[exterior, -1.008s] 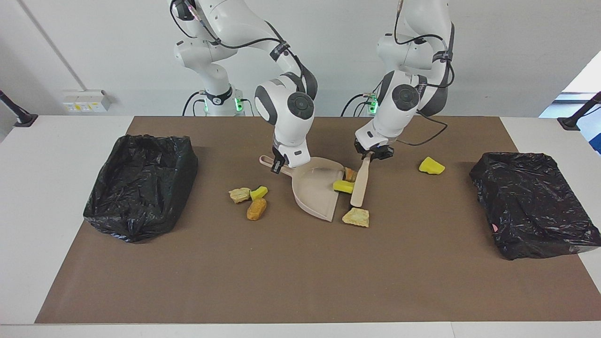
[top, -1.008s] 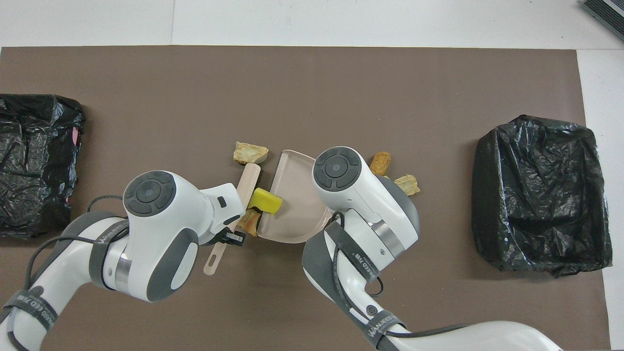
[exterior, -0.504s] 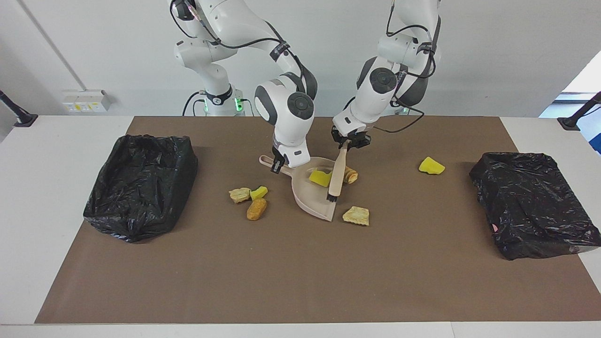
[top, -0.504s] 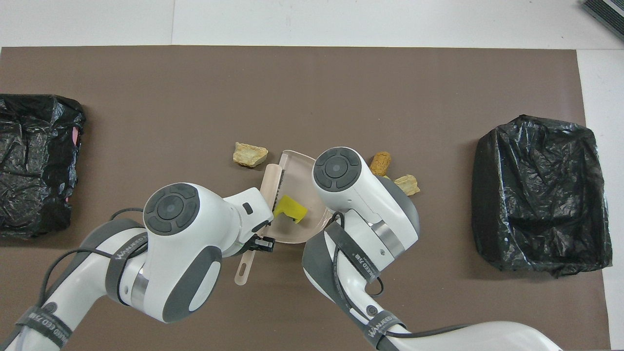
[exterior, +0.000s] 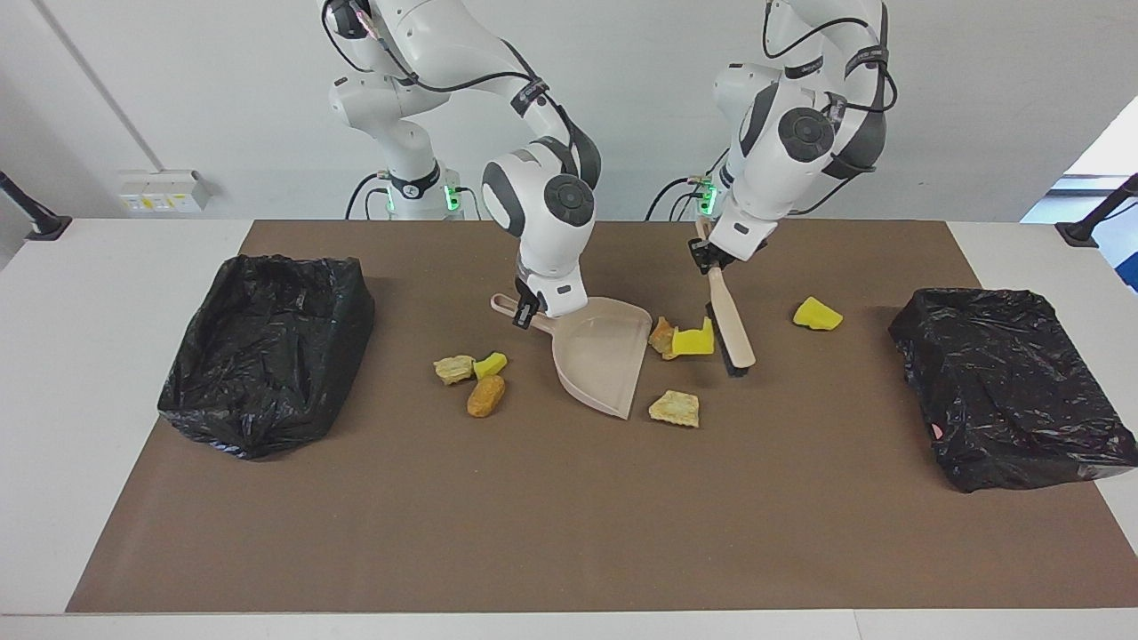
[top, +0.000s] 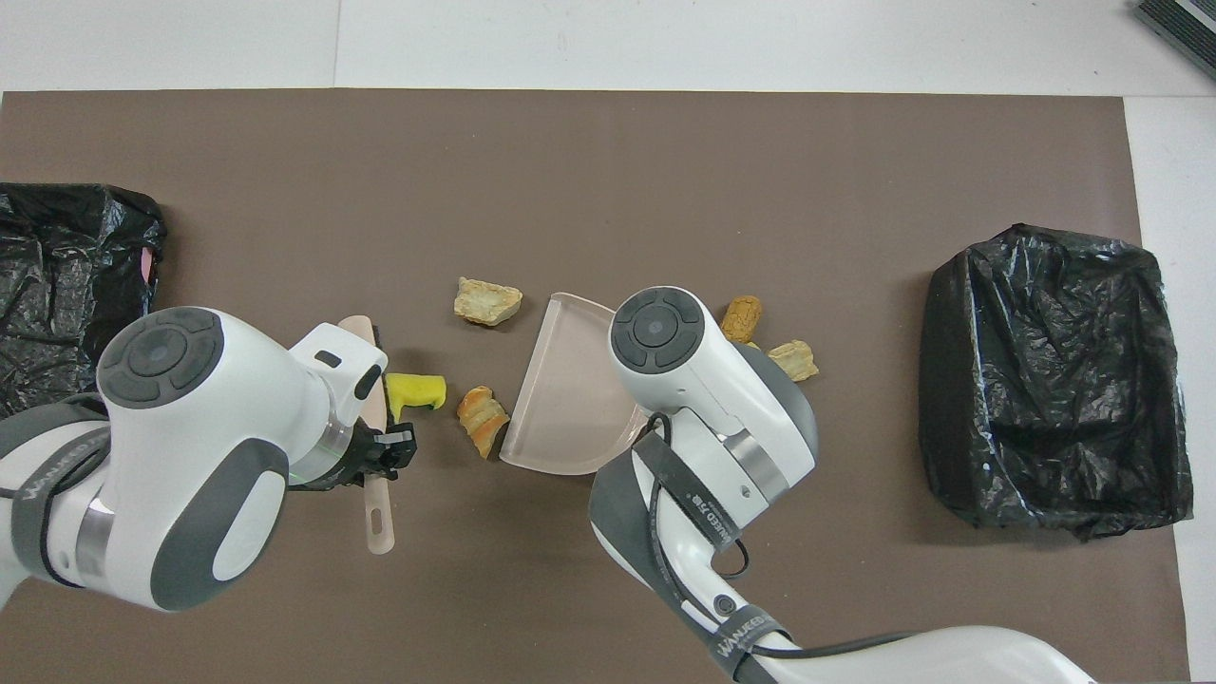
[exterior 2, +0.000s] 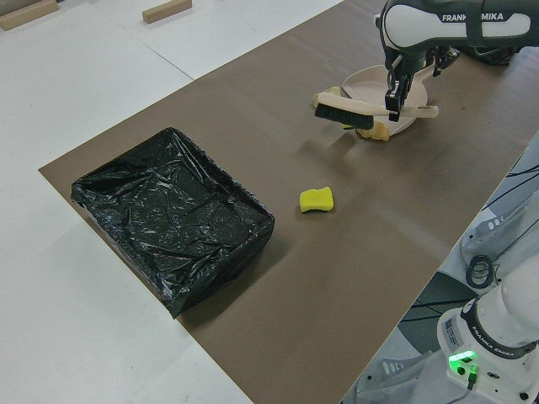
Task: Sweep and dump trash in bin
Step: 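Sweep the yellow sponges toward the dustpan with the brush in the left gripper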
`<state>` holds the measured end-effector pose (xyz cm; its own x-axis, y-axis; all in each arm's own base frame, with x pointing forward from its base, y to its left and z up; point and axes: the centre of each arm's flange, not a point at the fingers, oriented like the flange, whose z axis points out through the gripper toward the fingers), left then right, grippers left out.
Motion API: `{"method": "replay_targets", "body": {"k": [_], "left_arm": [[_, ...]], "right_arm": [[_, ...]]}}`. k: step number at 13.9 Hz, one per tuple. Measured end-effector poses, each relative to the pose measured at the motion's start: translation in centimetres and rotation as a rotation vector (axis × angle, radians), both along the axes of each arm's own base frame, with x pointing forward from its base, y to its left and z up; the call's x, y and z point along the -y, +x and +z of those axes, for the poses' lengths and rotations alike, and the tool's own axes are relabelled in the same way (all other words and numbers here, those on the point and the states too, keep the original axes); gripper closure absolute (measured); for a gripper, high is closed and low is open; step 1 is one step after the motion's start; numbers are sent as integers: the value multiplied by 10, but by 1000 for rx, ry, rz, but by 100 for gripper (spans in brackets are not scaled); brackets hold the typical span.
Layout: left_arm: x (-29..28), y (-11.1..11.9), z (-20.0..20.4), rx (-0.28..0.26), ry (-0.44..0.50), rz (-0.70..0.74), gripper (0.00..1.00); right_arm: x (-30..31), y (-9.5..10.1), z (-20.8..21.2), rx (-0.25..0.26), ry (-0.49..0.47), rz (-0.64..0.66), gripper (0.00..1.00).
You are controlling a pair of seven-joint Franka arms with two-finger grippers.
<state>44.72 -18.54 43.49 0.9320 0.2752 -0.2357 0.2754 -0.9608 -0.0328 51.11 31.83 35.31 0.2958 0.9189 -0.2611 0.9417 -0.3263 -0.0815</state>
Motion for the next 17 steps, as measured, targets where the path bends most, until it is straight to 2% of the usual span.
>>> {"method": "replay_targets", "body": {"k": [3, 5, 7, 11, 14, 17], "left_arm": [[-37, 0, -6, -67, 103, 214, 74], [-60, -6, -11, -71, 196, 339, 74], [-70, -21, -17, -71, 250, 395, 74], [-121, -50, -30, -111, 270, 487, 74], [-134, -77, -48, -143, 269, 478, 74], [-128, -81, -63, -107, 244, 419, 74]], "right_arm": [[1, 0, -2, 0, 3, 11, 69], [1, -1, -4, 1, 3, 11, 69], [2, -1, -4, 4, 5, 12, 69], [2, -2, -4, 6, 6, 12, 69], [2, -2, -4, 6, 6, 12, 69], [3, -2, -5, 2, 9, 39, 69]]}}
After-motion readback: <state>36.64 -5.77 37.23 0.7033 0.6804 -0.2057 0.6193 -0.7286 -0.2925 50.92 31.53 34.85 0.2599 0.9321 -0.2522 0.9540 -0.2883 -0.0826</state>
